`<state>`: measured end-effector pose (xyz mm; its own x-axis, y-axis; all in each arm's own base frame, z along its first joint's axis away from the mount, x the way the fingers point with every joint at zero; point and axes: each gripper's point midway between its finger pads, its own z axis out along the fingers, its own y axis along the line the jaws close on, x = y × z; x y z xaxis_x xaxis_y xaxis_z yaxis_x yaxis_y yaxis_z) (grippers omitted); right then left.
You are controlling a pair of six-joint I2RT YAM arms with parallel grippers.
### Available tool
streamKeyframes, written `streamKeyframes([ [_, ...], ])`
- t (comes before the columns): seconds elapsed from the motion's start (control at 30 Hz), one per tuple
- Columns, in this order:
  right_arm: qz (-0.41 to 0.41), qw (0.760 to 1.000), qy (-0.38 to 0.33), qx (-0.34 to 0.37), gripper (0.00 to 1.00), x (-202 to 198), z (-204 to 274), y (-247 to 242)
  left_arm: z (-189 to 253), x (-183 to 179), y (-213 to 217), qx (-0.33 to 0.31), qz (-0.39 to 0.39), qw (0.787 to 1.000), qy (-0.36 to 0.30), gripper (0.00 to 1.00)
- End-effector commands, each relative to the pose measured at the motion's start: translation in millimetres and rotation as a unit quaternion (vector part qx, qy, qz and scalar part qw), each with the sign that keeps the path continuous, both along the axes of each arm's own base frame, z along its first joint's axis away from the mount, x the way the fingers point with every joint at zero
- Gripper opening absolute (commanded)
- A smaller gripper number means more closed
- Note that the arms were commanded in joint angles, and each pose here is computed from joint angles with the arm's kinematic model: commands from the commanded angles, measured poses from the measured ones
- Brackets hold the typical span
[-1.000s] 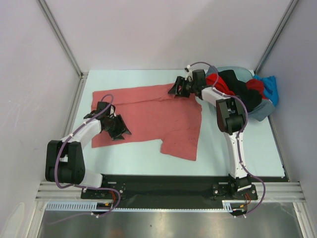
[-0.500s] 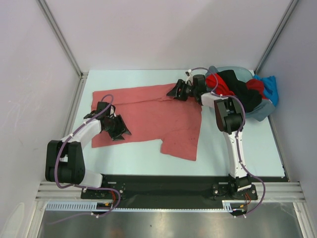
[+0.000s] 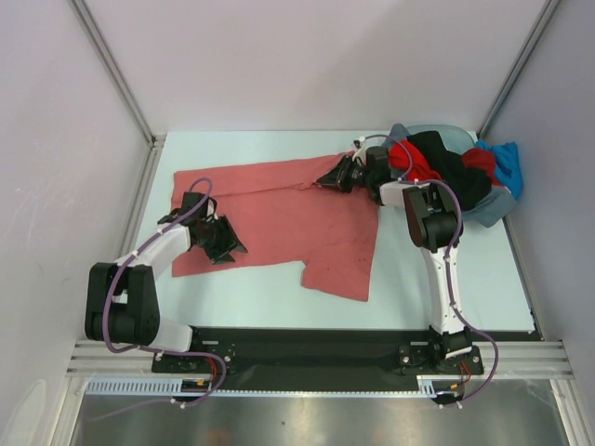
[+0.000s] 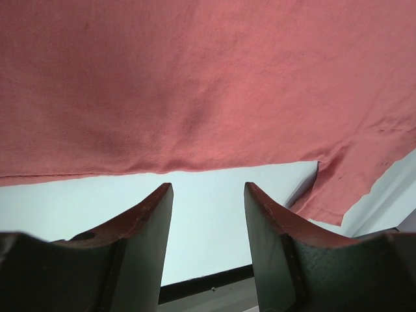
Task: Fold and stack the t-shirts
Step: Fold the tshirt
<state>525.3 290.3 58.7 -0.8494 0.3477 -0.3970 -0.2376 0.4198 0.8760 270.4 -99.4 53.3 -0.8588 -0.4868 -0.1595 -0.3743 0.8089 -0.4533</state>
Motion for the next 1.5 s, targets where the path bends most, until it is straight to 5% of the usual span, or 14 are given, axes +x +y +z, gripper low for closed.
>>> streamKeyframes([
  [0.0,-0.027,0.999,-0.021,0.036,0.15,10.9,50.2,-4.7,3.8,4.7,-4.2,-0.018,0.008,1.000,-0.010,0.53],
  [0.1,-0.045,0.998,0.008,0.042,0.00,10.2,43.6,-4.5,2.7,4.5,-4.3,-0.018,0.009,1.000,-0.007,0.53],
  [0.53,-0.116,0.986,0.111,0.033,0.00,-2.2,41.1,9.5,-1.3,4.2,-3.7,-0.018,0.016,1.000,-0.009,0.54],
  [0.67,-0.149,0.972,0.180,0.031,0.00,-40.3,44.6,36.3,-4.9,4.8,-3.3,-0.017,0.017,1.000,-0.008,0.54],
  [0.73,-0.159,0.970,0.184,0.018,0.16,-81.4,40.9,57.2,-9.9,5.3,-2.2,-0.013,0.016,1.000,-0.006,0.54],
  [0.8,-0.173,0.970,0.170,0.012,0.59,-95.6,63.4,53.9,-12.8,4.7,-3.1,-0.015,0.018,1.000,-0.001,0.54],
  [0.83,-0.162,0.973,0.165,0.009,0.63,-101.9,62.3,49.5,-14.0,5.3,-4.7,-0.020,0.018,1.000,-0.003,0.54],
  [0.93,-0.118,0.985,0.122,0.019,0.60,-97.9,88.5,36.6,-14.1,6.4,-7.1,-0.026,0.014,1.000,-0.008,0.54],
  [1.13,-0.092,0.977,0.035,-0.191,0.67,-80.6,81.5,-30.2,5.6,27.4,-25.0,-0.039,-0.021,0.997,-0.061,0.53],
  [1.2,-0.111,0.971,0.037,-0.208,0.67,-64.5,81.4,-62.0,9.7,34.0,-43.3,-0.060,-0.034,0.995,-0.073,0.52],
  [1.47,-0.094,0.958,0.018,-0.270,0.39,-64.1,52.8,-126.5,32.9,109.3,-127.9,-0.151,-0.075,0.972,-0.166,0.47],
])
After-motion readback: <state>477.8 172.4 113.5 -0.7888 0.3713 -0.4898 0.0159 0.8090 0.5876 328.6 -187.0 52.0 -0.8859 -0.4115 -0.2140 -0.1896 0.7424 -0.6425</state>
